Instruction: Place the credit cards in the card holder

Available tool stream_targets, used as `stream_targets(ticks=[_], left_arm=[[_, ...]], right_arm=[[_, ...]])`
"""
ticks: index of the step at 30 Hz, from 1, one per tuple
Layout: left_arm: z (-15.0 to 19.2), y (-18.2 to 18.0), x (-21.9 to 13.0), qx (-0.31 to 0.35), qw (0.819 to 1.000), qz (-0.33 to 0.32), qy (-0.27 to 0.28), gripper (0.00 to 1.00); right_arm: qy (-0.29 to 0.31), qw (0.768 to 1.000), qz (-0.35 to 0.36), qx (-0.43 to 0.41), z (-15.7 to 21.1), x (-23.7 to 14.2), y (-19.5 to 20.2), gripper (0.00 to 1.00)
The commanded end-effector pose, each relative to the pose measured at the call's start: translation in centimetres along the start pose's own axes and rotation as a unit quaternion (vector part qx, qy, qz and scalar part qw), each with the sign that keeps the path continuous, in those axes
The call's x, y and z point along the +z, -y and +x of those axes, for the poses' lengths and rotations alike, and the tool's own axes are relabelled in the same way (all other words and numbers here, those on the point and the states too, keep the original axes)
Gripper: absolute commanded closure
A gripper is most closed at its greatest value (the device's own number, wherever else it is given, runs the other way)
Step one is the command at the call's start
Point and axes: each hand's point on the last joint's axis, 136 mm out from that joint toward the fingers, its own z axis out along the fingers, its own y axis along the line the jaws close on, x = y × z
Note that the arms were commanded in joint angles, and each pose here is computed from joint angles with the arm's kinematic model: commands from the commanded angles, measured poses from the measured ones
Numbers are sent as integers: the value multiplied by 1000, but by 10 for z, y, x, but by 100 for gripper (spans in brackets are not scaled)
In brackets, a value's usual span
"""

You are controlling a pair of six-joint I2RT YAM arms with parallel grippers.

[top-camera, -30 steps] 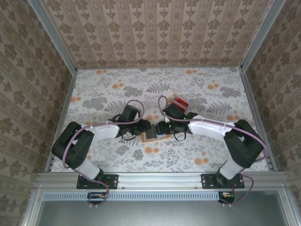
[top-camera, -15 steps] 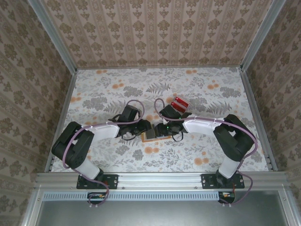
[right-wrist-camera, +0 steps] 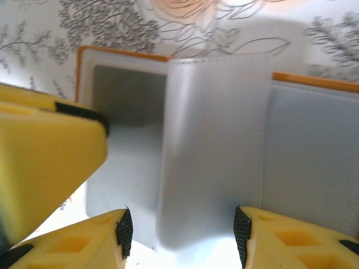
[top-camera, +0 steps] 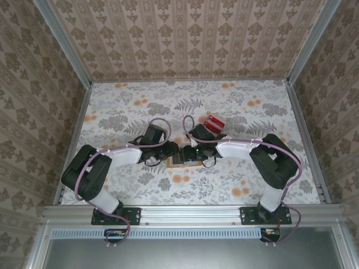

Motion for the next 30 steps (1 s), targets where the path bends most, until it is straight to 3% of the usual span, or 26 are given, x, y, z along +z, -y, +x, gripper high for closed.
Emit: stream_targets(ticks=[1, 11, 18, 24, 26, 29, 30], left_arm=[[15, -18, 4, -5, 999, -29, -23, 66], [14, -14, 5, -7, 999, -21, -22, 65], [11, -6, -2, 1, 1000, -11, -14, 40], [11, -4, -3, 12, 999, -25, -23, 38], [13, -6, -3, 11, 999, -34, -30, 43], [16, -11, -5, 8, 998, -47, -33, 50], [16, -12, -6, 8, 998, -49, -31, 51]], right_arm=[[11, 998, -69, -4, -8, -2, -30, 46], [27, 991, -133, -18, -14, -11, -55, 46], [40, 988, -143, -32, -19, -10, -58, 46], [50, 988, -138, -43, -18, -12, -55, 47], [56, 988, -135, -47, -20, -13, -54, 48], [60, 988, -132, -54, -22, -12, -53, 55], [61, 988, -131, -56, -22, -13, -54, 62]])
